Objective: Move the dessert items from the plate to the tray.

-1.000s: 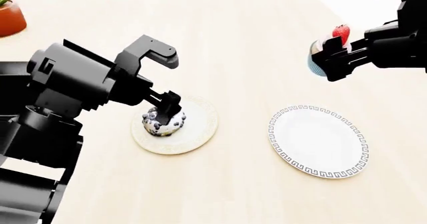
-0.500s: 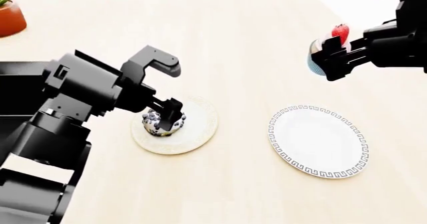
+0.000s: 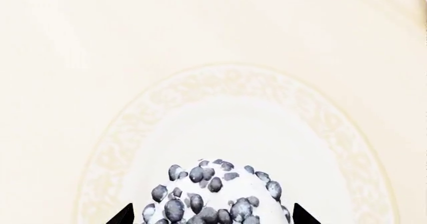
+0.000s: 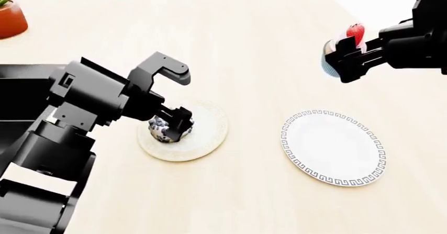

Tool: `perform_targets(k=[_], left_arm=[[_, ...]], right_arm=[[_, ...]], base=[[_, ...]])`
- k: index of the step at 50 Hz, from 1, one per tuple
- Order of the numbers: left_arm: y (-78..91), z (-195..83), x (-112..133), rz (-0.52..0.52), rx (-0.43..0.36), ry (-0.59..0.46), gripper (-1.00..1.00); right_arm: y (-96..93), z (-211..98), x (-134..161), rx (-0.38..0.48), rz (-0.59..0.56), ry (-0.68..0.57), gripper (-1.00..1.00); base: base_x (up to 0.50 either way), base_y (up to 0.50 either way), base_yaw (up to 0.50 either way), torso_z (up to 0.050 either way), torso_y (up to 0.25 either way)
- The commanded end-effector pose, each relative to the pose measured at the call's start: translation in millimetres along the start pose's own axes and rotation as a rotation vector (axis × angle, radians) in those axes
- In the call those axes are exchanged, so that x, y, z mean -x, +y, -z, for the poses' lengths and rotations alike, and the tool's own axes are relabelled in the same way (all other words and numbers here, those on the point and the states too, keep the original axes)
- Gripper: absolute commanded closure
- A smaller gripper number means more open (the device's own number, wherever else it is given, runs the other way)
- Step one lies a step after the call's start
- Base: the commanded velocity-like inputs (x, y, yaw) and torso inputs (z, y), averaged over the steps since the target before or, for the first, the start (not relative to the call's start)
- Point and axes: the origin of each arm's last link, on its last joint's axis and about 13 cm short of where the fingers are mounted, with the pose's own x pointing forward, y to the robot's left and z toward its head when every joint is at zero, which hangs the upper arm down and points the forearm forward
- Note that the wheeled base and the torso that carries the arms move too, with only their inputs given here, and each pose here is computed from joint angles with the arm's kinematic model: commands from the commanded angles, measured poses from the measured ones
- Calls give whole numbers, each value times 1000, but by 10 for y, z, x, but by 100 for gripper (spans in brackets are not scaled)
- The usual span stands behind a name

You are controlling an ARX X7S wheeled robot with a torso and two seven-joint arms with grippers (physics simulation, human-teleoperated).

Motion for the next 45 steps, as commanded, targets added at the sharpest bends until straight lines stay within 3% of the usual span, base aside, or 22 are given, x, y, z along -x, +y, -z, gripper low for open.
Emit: perform_targets(k=[1, 6, 7, 19, 27, 31, 38, 45], left_arm=[[-9, 29, -4, 11, -21, 5, -100], [-13, 35, -14, 11, -38, -7, -100], [-13, 35, -14, 7, -41, -15, 100], [21, -28, 47, -44, -37, -94, 100], [44, -413, 643, -95, 62, -329, 100], [12, -479, 814, -126, 99, -414, 100], [-25, -531, 864, -161, 147, -465, 100], [-29, -532, 852, -161, 158, -471, 100]], right_arm=[[-11, -15, 8, 6, 9, -5, 100], [-22, -12, 4, 1, 15, -8, 100], [-24, -12, 3, 0, 17, -9, 100], [-28, -25, -3, -7, 32, -17, 100], [-18, -45, 46, -12, 63, -84, 100], [1, -29, 43, -34, 120, -146, 100], [45, -21, 46, -71, 151, -229, 100], [44, -2, 24, -68, 164, -232, 100]], base=[[0, 0, 0, 0, 0], [0, 0, 0, 0, 0], [0, 0, 0, 0, 0], [0, 0, 0, 0, 0], [0, 0, 0, 0, 0], [0, 0, 0, 0, 0], [0, 0, 0, 0, 0], [0, 0, 0, 0, 0]])
